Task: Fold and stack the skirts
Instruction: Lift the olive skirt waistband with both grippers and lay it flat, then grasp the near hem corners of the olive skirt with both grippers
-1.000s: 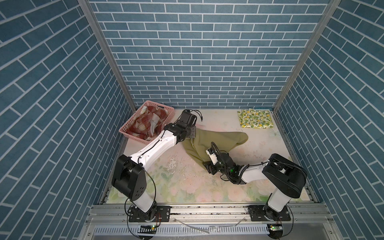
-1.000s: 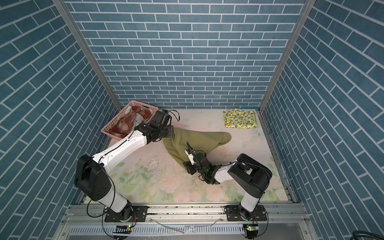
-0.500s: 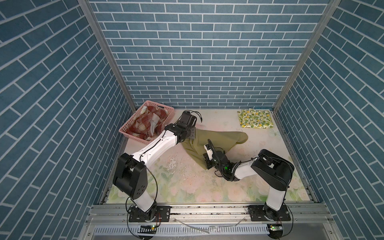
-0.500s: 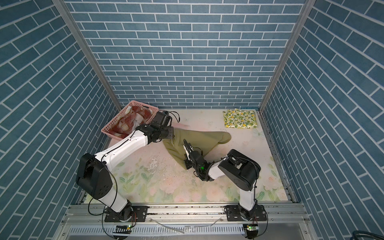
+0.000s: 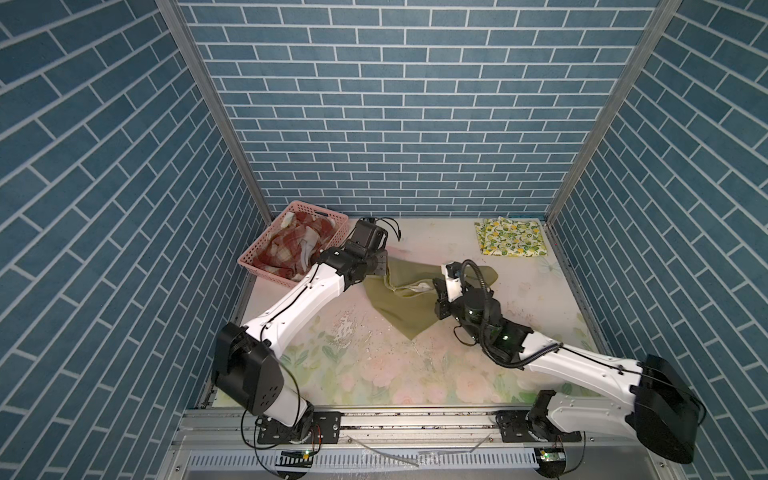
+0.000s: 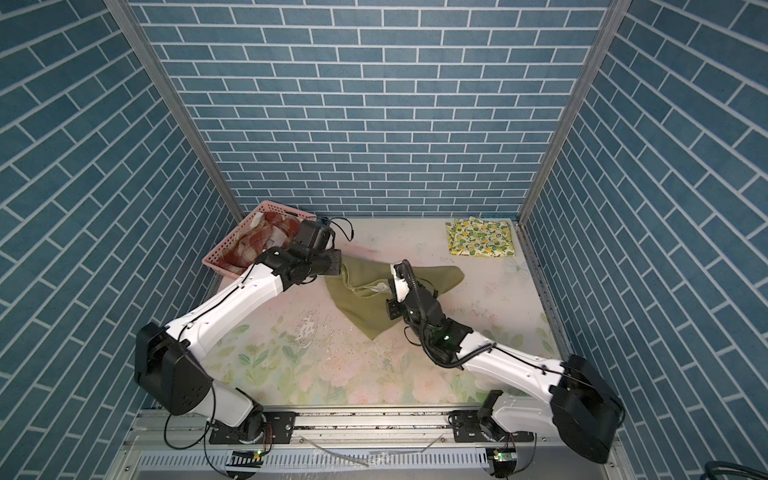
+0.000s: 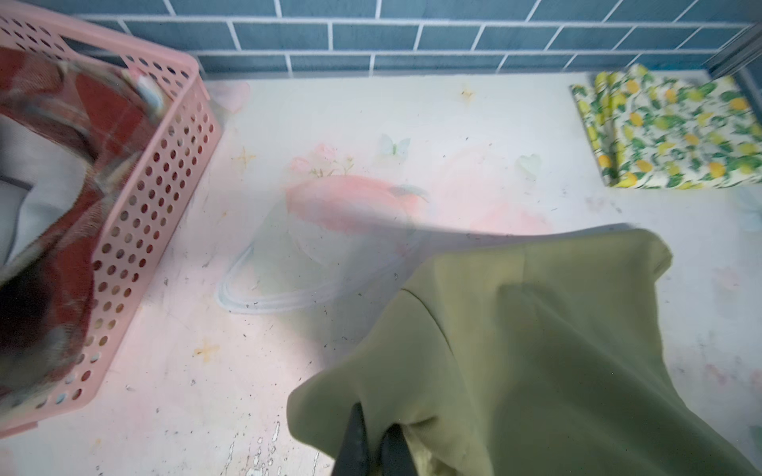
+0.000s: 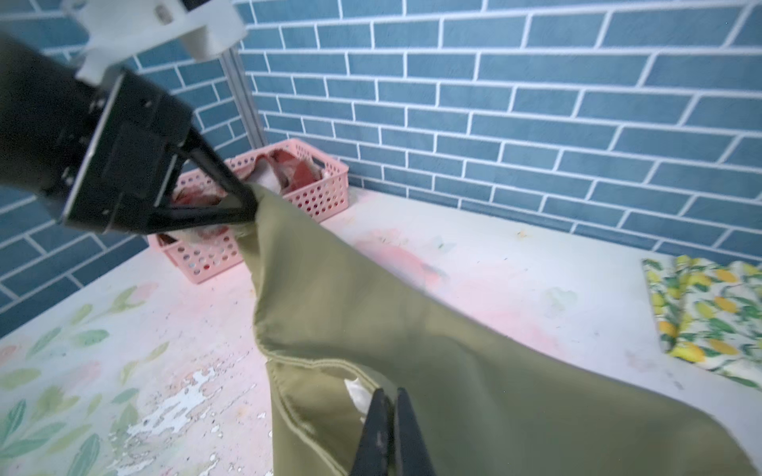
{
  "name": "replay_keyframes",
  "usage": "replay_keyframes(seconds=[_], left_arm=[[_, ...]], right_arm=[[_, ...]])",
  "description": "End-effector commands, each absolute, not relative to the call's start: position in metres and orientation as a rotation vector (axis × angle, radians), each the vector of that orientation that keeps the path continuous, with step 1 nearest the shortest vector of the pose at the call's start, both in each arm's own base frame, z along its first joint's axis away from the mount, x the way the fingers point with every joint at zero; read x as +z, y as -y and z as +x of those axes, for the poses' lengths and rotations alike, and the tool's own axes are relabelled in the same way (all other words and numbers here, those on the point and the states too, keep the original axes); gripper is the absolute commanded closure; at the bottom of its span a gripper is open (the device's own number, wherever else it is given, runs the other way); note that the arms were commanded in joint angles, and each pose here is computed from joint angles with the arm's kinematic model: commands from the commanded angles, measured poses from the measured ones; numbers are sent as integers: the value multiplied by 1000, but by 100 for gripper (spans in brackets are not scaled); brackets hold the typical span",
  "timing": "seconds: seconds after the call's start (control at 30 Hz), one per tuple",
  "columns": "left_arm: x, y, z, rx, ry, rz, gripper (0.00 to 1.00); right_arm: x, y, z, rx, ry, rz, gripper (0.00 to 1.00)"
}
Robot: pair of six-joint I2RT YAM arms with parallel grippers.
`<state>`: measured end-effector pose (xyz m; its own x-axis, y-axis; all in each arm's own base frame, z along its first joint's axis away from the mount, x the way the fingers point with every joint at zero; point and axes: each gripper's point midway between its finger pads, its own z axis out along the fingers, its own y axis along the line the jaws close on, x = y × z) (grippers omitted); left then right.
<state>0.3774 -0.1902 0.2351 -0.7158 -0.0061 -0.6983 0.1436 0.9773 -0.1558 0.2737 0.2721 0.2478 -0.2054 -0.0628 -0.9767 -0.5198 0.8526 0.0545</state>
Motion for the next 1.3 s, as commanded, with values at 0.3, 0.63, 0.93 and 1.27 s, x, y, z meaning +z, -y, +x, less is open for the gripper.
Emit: replay_keyframes(seconds=[0.3,0.63,0.93,1.27], left_arm=[[396,187,283,-386,-2062,265,100],[403,208,338,-477,-2088,278,100],[230,206,521,-427,-2390,128,62],[187,191,523,-223,-2489,54,18]], right_arm=[[409,-175,231,345,-1671,-319,100],[429,-168,324,550,-1878,-139,100],[283,-170,517,662,-2125,0,83],[174,-130,474,524,-2417,156,30]])
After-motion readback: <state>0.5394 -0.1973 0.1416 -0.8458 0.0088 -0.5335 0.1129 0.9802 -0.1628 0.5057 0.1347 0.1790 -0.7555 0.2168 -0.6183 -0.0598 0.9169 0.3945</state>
